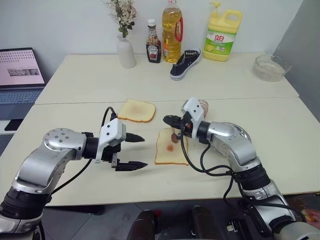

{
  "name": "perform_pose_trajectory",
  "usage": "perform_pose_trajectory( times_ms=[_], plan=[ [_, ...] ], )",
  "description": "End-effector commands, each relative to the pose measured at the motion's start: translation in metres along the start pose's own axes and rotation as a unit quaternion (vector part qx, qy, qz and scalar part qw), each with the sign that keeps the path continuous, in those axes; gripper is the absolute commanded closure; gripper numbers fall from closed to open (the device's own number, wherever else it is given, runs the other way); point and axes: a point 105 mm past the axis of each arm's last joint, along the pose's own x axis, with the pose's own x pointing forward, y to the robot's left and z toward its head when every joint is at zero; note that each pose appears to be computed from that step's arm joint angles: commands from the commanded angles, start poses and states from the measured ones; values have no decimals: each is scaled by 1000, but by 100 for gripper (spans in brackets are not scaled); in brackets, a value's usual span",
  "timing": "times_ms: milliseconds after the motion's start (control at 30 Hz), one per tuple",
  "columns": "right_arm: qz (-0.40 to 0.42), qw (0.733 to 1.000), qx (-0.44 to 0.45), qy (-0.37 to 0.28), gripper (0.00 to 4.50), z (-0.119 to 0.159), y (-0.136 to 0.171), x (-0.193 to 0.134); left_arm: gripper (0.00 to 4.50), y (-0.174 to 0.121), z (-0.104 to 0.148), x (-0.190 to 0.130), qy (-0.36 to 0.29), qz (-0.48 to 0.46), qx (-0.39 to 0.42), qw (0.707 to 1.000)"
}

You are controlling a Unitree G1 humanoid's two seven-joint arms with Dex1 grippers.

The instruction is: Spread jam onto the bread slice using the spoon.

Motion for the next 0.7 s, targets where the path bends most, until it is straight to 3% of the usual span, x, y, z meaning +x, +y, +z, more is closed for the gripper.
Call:
perform_pose_trajectory(
  times_ms=[33, 267, 400, 700],
  plan=[
    [-9, 1000, 2, 7, 448, -4, -4, -4, 0, 2, 9, -1, -8, 2, 25, 1000],
    [-18, 999, 10, -28, 448, 33, -14, -13, 0, 4, 8, 0, -9, 2, 29, 1000],
    [-7, 993, 97, -62, 448, 55, -18, -24, 0, 7, 10, 0, -10, 4, 35, 999],
    [1, 957, 287, -42, 448, 17, -12, -17, 0, 7, 12, 1, -12, 2, 38, 999]
  ],
)
